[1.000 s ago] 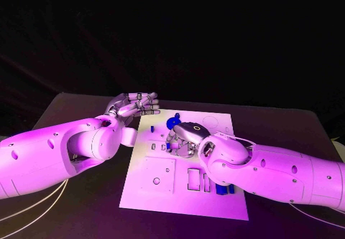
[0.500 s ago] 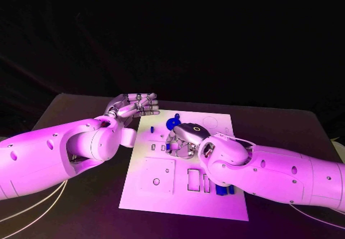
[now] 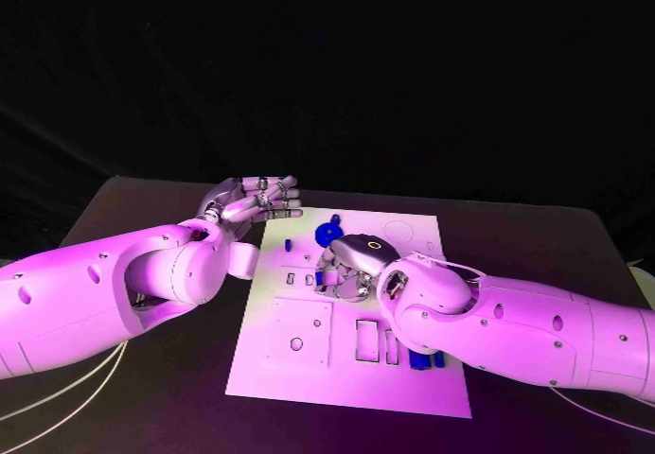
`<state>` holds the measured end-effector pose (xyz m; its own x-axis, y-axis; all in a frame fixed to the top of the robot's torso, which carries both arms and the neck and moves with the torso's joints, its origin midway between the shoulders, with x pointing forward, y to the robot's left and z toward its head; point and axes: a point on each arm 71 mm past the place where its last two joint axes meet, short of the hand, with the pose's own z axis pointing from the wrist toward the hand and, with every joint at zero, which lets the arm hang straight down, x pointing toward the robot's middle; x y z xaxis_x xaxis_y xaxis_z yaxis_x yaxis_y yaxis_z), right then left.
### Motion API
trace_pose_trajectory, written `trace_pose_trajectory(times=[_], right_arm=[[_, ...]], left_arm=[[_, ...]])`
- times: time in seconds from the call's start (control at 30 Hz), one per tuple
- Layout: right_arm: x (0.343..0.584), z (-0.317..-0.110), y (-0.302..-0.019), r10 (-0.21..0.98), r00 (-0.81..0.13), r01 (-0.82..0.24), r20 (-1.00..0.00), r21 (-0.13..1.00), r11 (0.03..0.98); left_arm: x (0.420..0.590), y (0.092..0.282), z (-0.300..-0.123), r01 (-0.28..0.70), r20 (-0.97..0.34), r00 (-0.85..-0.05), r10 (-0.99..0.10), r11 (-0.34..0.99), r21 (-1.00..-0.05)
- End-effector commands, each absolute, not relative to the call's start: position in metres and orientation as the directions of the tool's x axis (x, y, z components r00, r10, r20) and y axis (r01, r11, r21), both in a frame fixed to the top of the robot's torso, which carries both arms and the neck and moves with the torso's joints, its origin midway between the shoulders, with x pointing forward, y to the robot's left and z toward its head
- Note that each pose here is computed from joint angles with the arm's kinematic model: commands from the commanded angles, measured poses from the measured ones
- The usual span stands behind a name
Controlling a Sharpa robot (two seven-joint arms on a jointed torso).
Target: Assemble the parts on the task board
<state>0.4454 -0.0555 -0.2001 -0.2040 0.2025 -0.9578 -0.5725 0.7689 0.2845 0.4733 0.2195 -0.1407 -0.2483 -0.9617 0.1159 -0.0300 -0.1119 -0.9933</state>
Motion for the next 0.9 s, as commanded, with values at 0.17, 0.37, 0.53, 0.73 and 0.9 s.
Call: trace_pose_trajectory(times=[0.17,0.37,0.53,0.73,0.9], right_arm=[[0.446,-0.201,-0.057,0.196,-0.191,-0.567,-0.962,0.271,0.778],[0.446,-0.198,-0.058,0.232,-0.166,-0.565,-0.958,0.286,0.774],[0.441,-0.189,-0.064,0.33,-0.124,-0.588,-0.936,0.337,0.735],[0.434,-0.172,-0.082,0.409,-0.147,-0.62,-0.901,0.406,0.671],[0.434,-0.155,-0.111,0.493,-0.219,-0.606,-0.842,0.513,0.608]], left_arm=[[0.473,0.217,-0.14,-0.03,0.124,-0.268,-0.955,-0.12,-0.992],[0.473,0.218,-0.14,-0.034,0.125,-0.269,-0.955,-0.12,-0.992],[0.474,0.217,-0.142,-0.054,0.11,-0.288,-0.951,-0.098,-0.994],[0.475,0.217,-0.147,-0.066,0.007,-0.353,-0.936,0.017,-0.998],[0.476,0.217,-0.153,-0.087,-0.122,-0.413,-0.902,0.173,-0.981]])
